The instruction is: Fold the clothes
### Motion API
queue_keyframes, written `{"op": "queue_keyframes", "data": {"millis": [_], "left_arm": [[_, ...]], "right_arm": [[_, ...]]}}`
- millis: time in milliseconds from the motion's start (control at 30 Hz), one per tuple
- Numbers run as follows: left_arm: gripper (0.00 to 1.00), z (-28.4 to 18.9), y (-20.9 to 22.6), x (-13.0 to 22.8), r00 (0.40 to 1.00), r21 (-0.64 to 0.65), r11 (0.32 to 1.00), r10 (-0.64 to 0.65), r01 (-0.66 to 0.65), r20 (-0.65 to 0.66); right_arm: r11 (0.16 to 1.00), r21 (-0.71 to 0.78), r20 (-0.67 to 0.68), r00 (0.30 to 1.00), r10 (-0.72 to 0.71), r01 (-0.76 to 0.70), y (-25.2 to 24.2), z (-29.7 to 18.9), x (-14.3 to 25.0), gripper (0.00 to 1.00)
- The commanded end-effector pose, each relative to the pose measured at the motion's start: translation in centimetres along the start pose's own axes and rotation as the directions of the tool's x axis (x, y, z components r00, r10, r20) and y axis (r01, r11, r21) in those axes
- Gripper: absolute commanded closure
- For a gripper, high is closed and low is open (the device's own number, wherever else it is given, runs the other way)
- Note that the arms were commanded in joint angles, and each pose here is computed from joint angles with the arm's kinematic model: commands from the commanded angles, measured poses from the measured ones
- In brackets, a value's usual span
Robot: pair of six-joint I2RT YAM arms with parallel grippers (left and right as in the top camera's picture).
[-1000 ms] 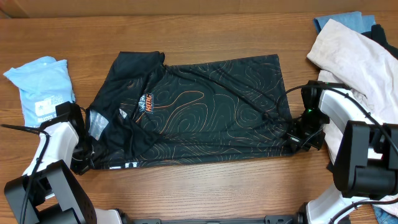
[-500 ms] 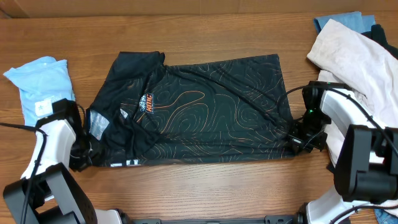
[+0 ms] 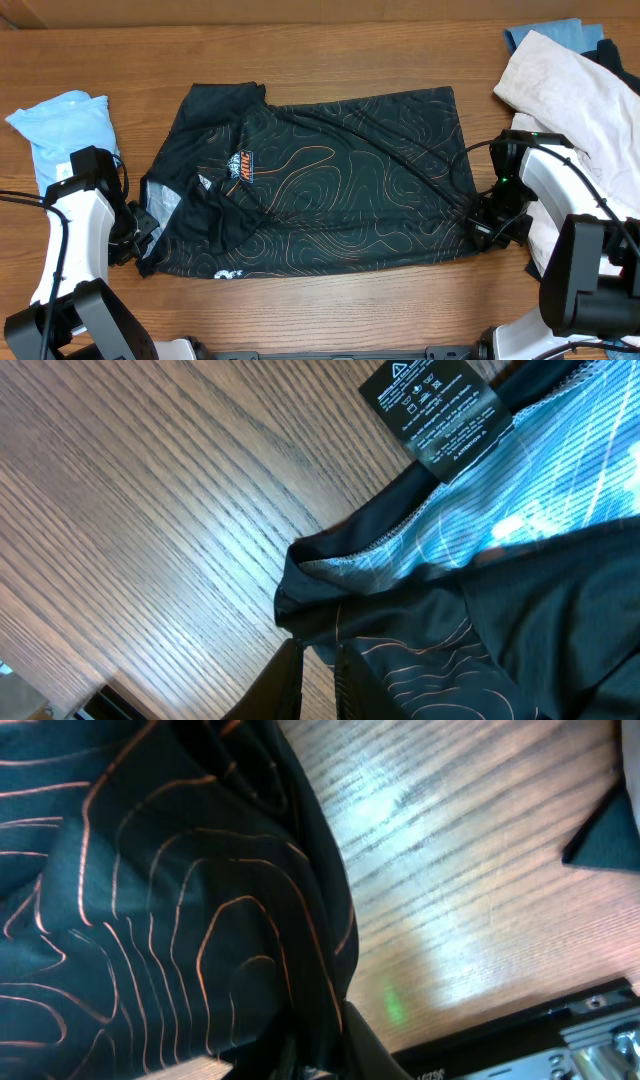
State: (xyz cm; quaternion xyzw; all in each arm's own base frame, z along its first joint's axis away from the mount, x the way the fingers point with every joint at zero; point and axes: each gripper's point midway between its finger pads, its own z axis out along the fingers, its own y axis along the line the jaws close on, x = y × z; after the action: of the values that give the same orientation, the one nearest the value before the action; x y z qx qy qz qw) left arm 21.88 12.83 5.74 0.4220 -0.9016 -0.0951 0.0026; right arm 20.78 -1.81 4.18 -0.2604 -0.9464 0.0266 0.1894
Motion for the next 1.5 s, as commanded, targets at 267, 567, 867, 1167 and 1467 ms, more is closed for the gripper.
{"op": "queue_keyframes", "data": {"millis": [267,567,867,1167,1467], "left_arm": [[0.84,-0.9,0.0,-0.7,1.0,0.022,1.0,0.009,-0.01,0.028],[0.81,-2.6,-3.1,-0.4,0.99,0.216,0.966,0.135,-0.143,0.051],[0.11,-13.9,-10.6,-2.7,0.839,0.45,0.723,0.348,-0.525,0.419],[0.04,-18.5,-18.6,-8.2,0.746,0.406,0.649,0.41,-0.643,0.525],[0.11,-11.1,-23.8,-14.3,0.782,0.378,0.696,0.452,-0.611,0.43]], "right_arm": [[1.0,0.01,0.015,1.0,0.004,-0.004,-0.5,-0.4,0.2,0.69],[0.996,-0.081,0.219,0.976,-0.012,0.03,0.7,-3.9,-2.2,0.68],[0.92,-0.241,0.599,0.793,-0.111,0.311,4.1,-15.8,-3.8,0.18],[0.852,-0.283,0.642,0.747,-0.174,0.441,5.7,-18.1,-2.5,0.1],[0.857,-0.281,0.625,0.76,-0.179,0.433,5.5,-17.7,-2.2,0.1]]}}
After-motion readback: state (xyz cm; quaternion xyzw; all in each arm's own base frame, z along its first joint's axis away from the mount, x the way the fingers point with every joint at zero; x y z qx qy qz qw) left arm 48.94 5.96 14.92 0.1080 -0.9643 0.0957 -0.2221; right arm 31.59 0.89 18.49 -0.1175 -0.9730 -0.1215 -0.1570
